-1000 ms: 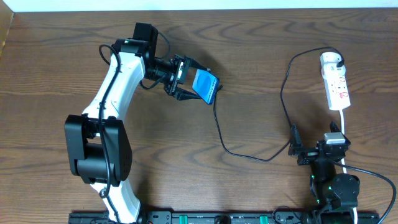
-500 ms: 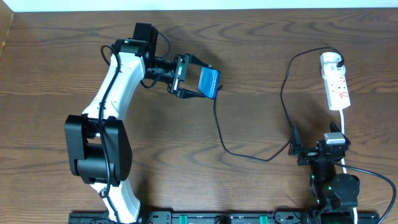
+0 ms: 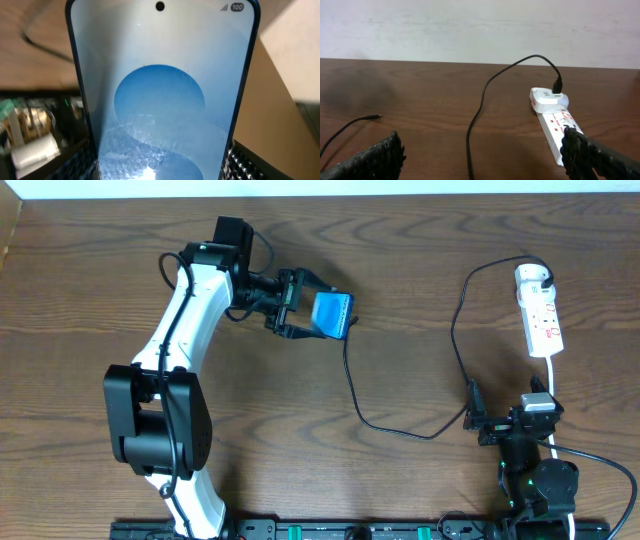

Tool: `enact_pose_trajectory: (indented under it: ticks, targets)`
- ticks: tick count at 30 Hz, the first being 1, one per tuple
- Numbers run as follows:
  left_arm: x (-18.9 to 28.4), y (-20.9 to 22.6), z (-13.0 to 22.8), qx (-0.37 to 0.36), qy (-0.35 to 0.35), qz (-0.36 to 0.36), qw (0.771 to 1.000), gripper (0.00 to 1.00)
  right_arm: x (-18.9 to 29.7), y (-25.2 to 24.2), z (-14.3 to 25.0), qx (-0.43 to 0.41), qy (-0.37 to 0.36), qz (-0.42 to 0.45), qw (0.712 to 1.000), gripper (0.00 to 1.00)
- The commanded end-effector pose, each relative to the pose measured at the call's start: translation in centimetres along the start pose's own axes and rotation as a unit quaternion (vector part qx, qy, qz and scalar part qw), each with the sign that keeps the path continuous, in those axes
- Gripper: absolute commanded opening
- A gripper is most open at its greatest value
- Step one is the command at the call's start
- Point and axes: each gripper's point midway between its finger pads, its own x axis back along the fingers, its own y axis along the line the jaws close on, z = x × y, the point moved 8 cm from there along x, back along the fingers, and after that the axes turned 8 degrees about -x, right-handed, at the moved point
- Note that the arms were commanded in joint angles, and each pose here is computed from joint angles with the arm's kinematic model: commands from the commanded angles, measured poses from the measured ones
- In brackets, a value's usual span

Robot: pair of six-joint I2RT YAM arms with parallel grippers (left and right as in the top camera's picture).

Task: Plug charger to phone and switch on socket
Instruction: 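Lift the phone with the left gripper and swing it rightward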

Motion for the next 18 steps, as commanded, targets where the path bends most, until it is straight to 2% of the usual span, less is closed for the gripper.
enact_pose_trajectory:
  ticks: [1,5,11,14,18]
  targets:
    - [1.7,-0.3,-0.4,-0.020,-0.108,-0.024,0.994,0.63,0.0,0.1,0.1,-0.007,0.001,-0.005,1.000,0.99]
    - [2.3,0.5,-2.2,-0.019,-0.207,-0.068,0.976,0.61,0.0,0.1,0.1,-0.007,0.001,-0.005,1.000,0.99]
    - [3.8,1.5,-4.2,-0.033,-0.333,-0.136,0.933,0.61,0.0,0.1,0.1,-0.007,0.001,-0.005,1.000,0.99]
    - [4.7,2.1,-4.9,-0.043,-0.380,-0.176,0.907,0.61,0.0,0.1,0.1,-0.007,0.001,-0.005,1.000,0.99]
    - [5.3,2.8,-5.2,-0.041,-0.409,-0.208,0.888,0.61,0.0,0.1,0.1,-0.007,0.001,-0.005,1.000,0.99]
